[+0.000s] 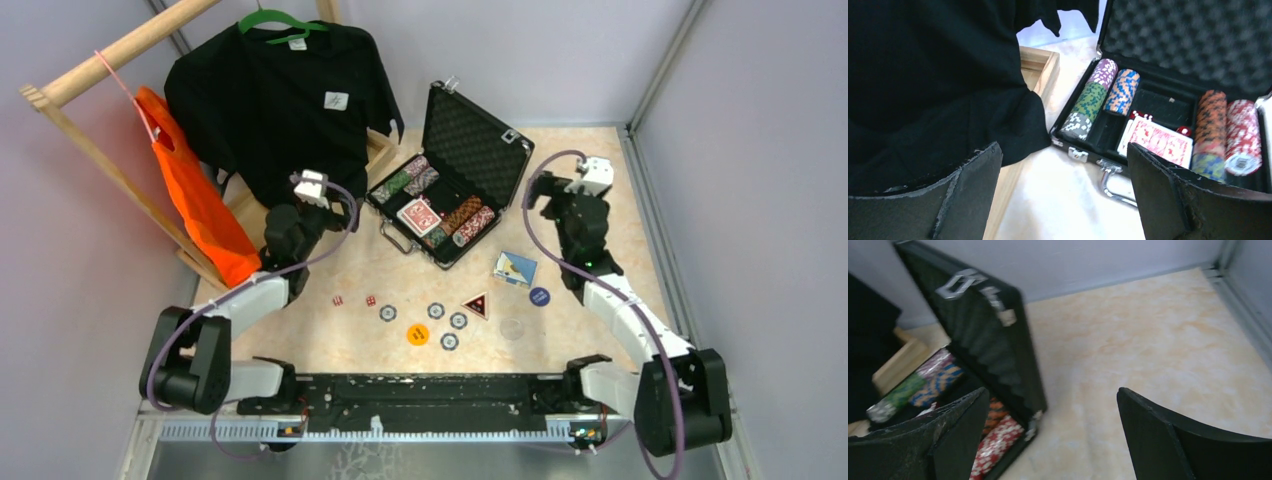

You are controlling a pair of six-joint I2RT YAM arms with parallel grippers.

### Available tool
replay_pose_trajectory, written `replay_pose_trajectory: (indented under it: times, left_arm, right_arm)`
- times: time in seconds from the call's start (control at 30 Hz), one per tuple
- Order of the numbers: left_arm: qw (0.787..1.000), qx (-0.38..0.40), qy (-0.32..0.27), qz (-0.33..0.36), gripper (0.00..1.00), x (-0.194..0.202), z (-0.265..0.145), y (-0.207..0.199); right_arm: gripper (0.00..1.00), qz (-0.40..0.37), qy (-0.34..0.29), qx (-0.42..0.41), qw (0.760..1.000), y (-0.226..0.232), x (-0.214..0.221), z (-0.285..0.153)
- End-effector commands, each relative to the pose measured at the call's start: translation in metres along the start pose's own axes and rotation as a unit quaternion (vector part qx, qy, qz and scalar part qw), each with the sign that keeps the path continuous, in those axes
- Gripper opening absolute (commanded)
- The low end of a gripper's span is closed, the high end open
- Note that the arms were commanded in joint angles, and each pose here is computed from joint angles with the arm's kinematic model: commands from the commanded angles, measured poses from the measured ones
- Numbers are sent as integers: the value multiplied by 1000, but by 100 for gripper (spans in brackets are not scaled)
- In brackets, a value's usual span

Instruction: Pack up texas hold em set

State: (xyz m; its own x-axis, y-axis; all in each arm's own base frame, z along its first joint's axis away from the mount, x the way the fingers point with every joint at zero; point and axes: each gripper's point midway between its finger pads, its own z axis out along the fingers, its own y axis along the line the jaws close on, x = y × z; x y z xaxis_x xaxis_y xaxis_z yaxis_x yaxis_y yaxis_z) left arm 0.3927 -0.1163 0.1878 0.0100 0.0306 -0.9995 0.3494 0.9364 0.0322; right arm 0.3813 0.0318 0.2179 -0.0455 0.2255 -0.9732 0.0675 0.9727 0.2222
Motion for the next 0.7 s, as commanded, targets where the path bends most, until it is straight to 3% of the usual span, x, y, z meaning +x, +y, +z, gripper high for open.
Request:
replay_pose_trajectory:
  times: [0.0, 0.17, 0.2, 0.27, 0.3, 0.33, 0.37, 0.5, 0.67]
  left_arm:
    - [987, -44, 82, -135, 99, 1, 7, -4]
    - [982, -62, 126, -126, 99, 30, -6, -20]
    - [980, -58, 136, -132, 99, 40, -12, -24]
    - [977, -62, 150, -135, 99, 53, -22, -25]
    - [975, -74, 157, -139, 99, 59, -26, -22]
    - [972, -85, 164, -147, 99, 63, -30, -20]
    - [970, -86, 164, -160, 99, 66, -33, -22]
    - [969, -76, 157, -176, 99, 67, -35, -27]
    - [961, -105, 159, -199, 99, 79, -39, -21]
  right_arm:
    - [99, -8, 115, -45, 992, 49, 32, -13]
    - [98, 34, 150, -89, 984, 88, 65, -18]
    - [87, 33, 156, -98, 982, 96, 70, -19]
    - [37, 8, 166, -88, 982, 111, 81, -22]
    - [19, -20, 166, -63, 984, 114, 85, -25]
    - [6, -53, 165, -34, 984, 118, 88, -30]
    - [0, -88, 137, 8, 987, 121, 81, -38]
    - [0, -156, 63, 71, 983, 142, 51, -50]
    - [0, -108, 110, 156, 976, 149, 52, -42]
